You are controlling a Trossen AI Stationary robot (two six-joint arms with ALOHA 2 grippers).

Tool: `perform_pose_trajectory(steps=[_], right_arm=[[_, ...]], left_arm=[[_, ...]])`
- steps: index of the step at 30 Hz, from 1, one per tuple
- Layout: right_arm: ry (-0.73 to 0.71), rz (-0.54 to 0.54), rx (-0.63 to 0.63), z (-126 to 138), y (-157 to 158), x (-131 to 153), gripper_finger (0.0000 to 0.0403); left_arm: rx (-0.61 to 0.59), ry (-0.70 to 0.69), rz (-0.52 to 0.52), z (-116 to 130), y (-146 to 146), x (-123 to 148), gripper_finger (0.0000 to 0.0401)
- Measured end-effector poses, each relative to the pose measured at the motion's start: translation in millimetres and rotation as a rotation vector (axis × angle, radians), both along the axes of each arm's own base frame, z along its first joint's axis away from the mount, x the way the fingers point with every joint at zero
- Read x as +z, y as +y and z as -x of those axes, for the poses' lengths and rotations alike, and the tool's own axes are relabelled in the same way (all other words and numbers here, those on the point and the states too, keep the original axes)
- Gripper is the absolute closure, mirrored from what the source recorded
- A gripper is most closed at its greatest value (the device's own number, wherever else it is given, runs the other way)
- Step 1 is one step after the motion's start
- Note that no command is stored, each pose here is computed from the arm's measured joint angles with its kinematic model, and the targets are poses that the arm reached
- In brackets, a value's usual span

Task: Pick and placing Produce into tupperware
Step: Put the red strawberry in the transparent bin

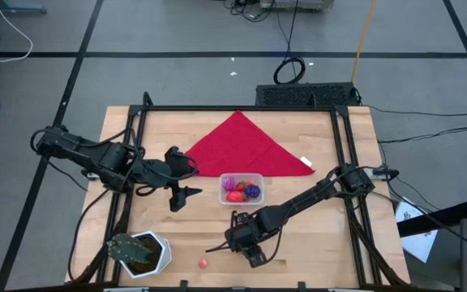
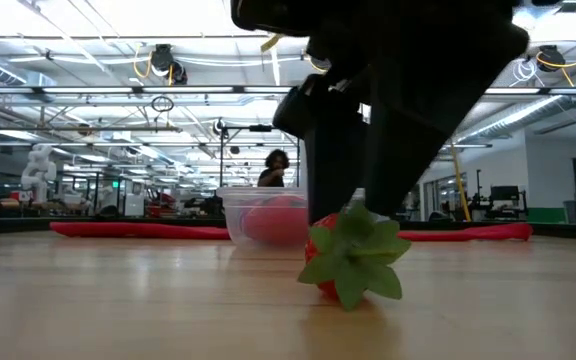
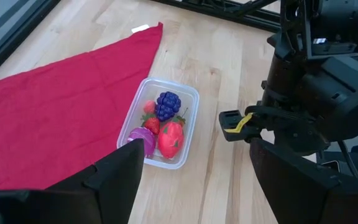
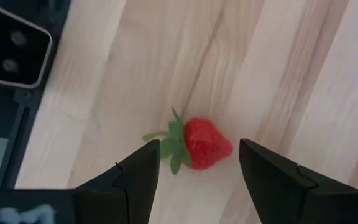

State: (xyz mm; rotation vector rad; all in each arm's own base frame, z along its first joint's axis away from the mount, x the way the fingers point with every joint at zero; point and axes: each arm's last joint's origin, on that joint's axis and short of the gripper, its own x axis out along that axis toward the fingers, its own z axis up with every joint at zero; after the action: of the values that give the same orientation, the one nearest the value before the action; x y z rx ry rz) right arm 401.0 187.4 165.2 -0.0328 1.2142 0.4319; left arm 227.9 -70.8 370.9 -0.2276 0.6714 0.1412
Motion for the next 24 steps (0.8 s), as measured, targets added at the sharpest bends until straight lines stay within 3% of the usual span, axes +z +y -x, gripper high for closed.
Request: perform_pose_trajectory(steps=[18,24], right_arm=[[-0.023,0.004,0.021,-2,0,0,0.0193],[0.032,0.027,0.017,-4,1,-23,0.0193]], left_arm=[[0.0,0.0,0.001,0,0,0,0.0105],[0.001,0.0,0.002,0,0,0,0.0105]])
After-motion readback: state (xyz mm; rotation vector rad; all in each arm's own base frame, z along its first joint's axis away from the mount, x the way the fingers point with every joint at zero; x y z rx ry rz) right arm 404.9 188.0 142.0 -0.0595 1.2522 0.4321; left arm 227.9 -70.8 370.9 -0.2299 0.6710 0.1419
